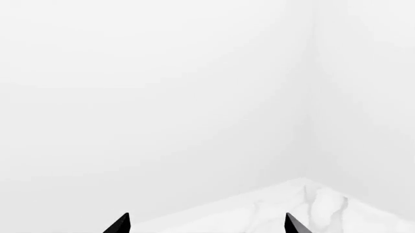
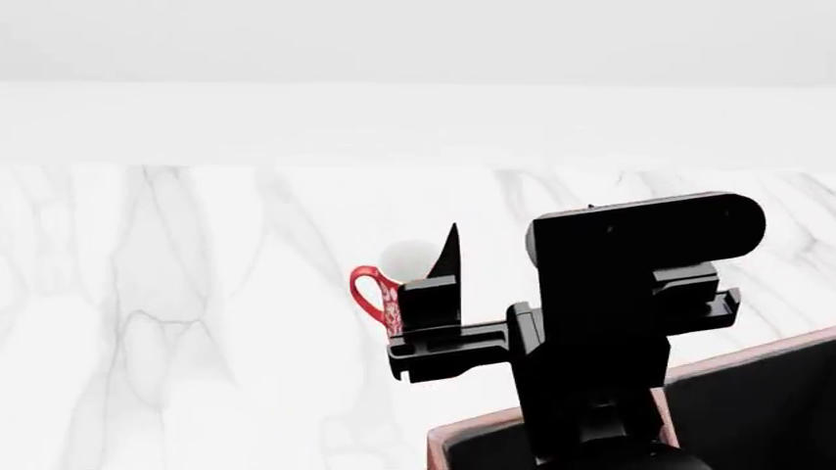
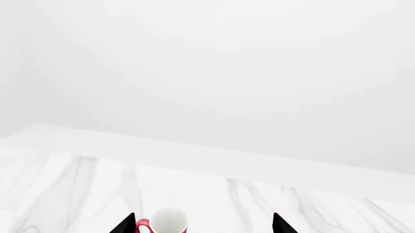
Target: Pick up the book and place it in the right compartment of the caddy.
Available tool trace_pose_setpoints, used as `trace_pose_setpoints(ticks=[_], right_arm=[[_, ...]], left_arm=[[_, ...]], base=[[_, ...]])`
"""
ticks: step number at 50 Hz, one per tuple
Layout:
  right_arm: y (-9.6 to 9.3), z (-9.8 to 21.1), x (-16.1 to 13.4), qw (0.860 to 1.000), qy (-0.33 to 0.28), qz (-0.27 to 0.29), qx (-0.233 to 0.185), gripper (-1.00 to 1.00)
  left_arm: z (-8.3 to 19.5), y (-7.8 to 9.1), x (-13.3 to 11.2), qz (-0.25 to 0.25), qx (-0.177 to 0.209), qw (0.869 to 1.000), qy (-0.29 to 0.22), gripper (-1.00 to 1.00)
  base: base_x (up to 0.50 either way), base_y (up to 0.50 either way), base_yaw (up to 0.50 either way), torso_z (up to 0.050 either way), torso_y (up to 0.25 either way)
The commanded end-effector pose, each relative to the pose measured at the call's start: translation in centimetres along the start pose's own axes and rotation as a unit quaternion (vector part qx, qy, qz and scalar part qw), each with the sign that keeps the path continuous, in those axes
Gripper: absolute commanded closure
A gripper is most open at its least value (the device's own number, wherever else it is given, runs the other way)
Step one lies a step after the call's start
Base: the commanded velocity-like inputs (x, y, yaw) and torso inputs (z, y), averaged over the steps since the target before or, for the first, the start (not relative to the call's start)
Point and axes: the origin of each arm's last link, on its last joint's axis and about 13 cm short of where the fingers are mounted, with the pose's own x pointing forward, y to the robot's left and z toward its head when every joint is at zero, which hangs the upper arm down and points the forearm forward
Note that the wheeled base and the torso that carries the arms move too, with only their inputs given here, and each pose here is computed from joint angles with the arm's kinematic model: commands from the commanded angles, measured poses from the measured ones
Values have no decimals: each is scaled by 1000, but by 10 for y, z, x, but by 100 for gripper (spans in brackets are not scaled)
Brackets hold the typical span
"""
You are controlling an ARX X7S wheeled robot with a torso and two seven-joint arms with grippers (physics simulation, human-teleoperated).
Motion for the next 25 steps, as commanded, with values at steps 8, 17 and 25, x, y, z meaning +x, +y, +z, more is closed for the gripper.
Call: trace_pose_setpoints(ticks=[8,17,25], right_arm=[[0,8,0,999,17,25,34,-100],[4,25,2,994,63,88,16,-100],[13,43,-9,975,53,214,-11,-100]], left_arm=[[-5,2,-4,4,4,1000,10,-100],[-5,3,-4,6,4,1000,10,-100],[-4,2,-3,4,4,1000,10,-100]], base=[[0,0,0,0,0],[0,0,0,0,0],[0,0,0,0,0]])
